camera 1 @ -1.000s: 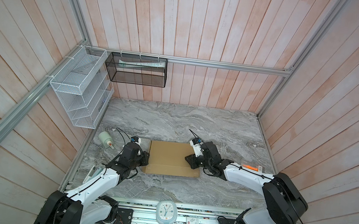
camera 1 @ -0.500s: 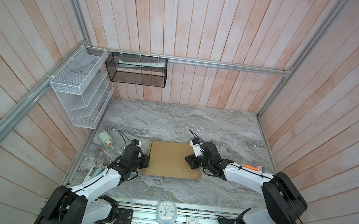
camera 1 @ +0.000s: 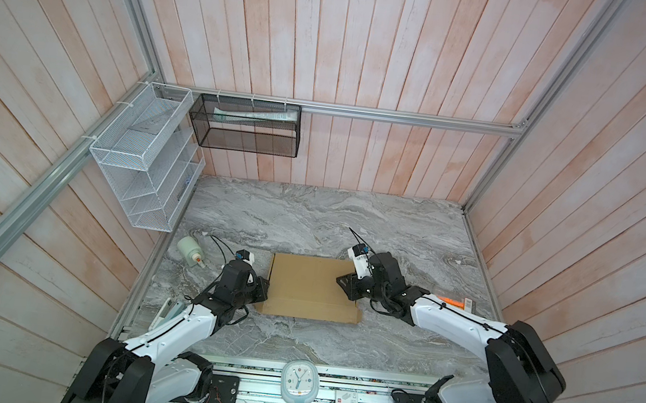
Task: Fold the paper box
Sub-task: 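Slide the right gripper toward the lid's side edge while the left holds the box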
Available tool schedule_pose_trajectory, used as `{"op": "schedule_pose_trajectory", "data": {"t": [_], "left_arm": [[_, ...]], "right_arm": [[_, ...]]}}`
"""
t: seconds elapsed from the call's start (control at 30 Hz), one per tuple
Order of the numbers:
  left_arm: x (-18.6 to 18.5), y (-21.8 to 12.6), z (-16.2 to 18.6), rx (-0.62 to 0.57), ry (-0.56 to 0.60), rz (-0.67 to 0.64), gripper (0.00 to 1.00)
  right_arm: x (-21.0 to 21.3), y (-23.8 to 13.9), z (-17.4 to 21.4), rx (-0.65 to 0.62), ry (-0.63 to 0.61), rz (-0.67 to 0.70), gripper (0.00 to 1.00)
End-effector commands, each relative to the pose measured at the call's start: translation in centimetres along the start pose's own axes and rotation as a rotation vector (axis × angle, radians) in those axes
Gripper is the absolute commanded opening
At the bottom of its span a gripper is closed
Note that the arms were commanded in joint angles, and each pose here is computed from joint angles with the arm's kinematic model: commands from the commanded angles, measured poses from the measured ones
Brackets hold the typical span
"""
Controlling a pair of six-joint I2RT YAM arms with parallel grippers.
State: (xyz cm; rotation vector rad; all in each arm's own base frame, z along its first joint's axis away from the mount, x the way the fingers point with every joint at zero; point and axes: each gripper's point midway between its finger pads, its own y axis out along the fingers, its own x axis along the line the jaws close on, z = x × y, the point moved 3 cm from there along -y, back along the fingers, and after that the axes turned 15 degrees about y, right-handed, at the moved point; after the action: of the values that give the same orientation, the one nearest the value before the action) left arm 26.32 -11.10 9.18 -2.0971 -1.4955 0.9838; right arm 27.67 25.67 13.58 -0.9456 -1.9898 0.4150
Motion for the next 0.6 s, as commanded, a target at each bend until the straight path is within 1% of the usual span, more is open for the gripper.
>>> {"op": "schedule_pose_trajectory", "data": {"t": [0.0, 0.17, 0.3, 0.57], "left_arm": [[0.5, -0.4, 0.2, -0.006, -0.005, -0.027, 0.26], [0.3, -0.8, -1.1, -0.037, 0.017, -0.037, 0.28], [0.2, -1.1, -2.1, -0.046, 0.042, -0.043, 0.29], [1.0, -1.2, -3.3, -0.050, 0.047, -0.027, 0.29]], "right_arm": [[-0.2, -1.4, -0.6, -0.027, 0.032, 0.010, 0.25], [-1.8, -2.7, -0.7, -0.060, 0.080, 0.031, 0.25], [-2.7, -3.0, -0.5, -0.063, 0.108, 0.029, 0.25], [-2.5, -2.6, -0.3, -0.029, 0.101, -0.010, 0.25]]}}
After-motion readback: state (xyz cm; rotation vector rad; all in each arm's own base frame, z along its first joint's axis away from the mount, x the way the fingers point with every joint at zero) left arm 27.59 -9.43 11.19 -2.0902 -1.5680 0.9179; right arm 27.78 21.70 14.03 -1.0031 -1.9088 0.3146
